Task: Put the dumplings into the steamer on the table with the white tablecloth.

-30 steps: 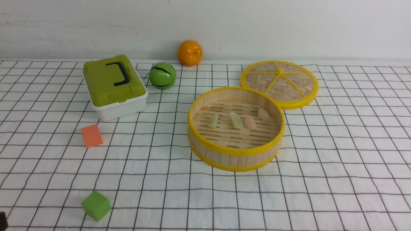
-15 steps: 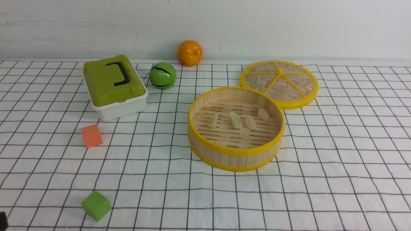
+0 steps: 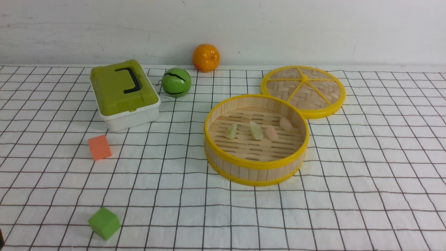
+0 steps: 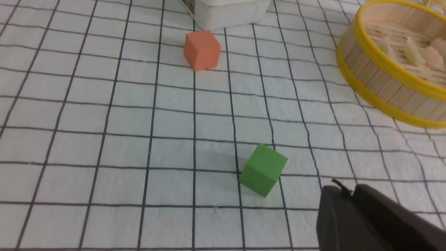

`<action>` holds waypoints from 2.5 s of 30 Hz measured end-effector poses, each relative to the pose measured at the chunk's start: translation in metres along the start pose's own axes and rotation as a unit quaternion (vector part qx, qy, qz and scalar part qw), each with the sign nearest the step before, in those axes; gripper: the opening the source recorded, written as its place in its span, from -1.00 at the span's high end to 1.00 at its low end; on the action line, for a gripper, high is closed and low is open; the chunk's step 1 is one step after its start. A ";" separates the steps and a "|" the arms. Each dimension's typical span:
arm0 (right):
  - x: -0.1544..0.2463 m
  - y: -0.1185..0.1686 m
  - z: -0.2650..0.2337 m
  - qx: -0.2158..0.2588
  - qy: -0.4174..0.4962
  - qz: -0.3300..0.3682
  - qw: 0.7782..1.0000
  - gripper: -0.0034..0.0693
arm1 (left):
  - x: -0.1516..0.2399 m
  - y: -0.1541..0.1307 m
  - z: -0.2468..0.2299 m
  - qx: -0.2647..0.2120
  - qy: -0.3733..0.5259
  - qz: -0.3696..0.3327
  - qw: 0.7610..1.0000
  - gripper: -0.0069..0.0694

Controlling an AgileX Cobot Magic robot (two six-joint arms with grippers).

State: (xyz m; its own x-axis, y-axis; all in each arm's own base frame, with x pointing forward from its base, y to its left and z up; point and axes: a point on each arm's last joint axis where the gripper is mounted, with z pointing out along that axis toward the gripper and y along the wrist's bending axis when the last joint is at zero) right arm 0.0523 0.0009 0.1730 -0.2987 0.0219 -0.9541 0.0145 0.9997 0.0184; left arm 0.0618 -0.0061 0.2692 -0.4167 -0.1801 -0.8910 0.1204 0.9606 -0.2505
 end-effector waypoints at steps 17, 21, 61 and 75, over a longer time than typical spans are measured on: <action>0.000 0.000 0.000 0.000 0.000 0.000 1.000 0.68 | 0.062 0.015 0.019 -0.034 -0.168 0.065 0.983 0.85; 0.000 0.000 0.000 0.000 0.000 0.000 1.000 0.67 | 0.079 0.020 0.027 -0.050 -0.124 0.103 0.986 0.85; 0.000 0.000 0.000 0.001 0.000 -0.001 1.000 0.54 | 0.092 0.026 0.029 -0.074 -0.054 0.034 0.995 0.85; 0.000 0.000 0.000 0.001 0.000 -0.001 1.000 0.50 | 0.092 0.026 0.029 -0.074 -0.054 0.034 0.995 0.85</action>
State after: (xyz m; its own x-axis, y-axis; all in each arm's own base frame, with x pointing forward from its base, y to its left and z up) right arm 0.0523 0.0008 0.1730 -0.2995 0.0198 -0.9539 0.0155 0.9998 0.0158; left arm 0.0525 -0.0034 0.1697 -0.3125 -0.1280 -0.9413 0.0068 0.9906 -0.1370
